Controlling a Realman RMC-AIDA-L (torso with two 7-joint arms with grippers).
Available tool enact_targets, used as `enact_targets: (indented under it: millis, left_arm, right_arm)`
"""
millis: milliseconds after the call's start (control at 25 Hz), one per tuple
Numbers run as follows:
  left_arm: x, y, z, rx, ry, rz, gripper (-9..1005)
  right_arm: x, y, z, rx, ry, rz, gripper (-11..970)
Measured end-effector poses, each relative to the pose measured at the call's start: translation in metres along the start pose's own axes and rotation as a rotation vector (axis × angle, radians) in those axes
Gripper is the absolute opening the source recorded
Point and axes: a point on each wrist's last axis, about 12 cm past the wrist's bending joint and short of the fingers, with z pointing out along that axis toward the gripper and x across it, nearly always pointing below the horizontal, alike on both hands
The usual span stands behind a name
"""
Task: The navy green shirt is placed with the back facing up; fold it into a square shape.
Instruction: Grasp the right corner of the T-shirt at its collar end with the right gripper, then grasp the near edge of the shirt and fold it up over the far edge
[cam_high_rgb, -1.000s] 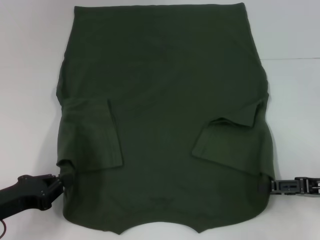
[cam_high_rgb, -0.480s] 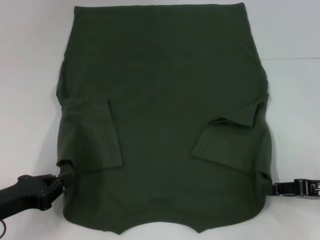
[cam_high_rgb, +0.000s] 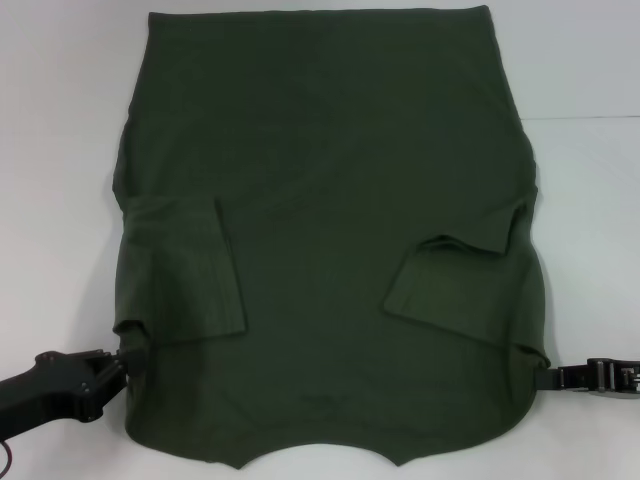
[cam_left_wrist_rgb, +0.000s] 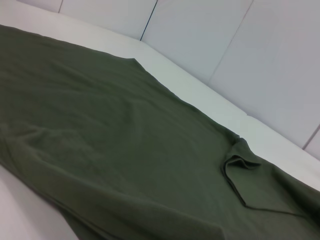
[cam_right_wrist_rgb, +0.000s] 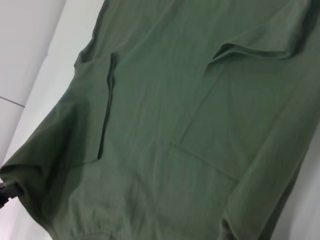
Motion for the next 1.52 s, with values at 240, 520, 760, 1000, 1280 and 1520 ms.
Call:
enact_targets:
  millis: [240,520,760,1000,1280,1520]
  left_arm:
    - [0.002,0.000,-0.002,-0.004,0.002,-0.005,19]
    - [-0.001,-0.002,-0.008,0.035,0.003,-0.065,19]
    - [-0.004,-0.003,-0.015,0.077,0.011,-0.124,20]
    - [-0.003,-0.005,-0.024,0.105,0.019,-0.184,20]
    - [0.006,-0.015,-0.040,0.163,0.012,-0.258,20]
    - [0.016,-0.026,-0.063,0.225,-0.046,-0.328,19]
  right_arm:
    - [0.004,-0.004,-0.002,0.015,-0.019,0.007,3]
    - [0.019,-0.011,-0.014,0.003,-0.067,0.017,8]
    - [0.031,-0.017,-0.024,0.005,-0.096,0.038,17]
    - [0.039,-0.017,-0.029,-0.013,-0.109,0.038,25]
    - [0.058,-0.017,-0.043,-0.059,-0.159,0.020,35]
    - [0.088,-0.018,-0.056,-0.085,-0.168,0.020,43]
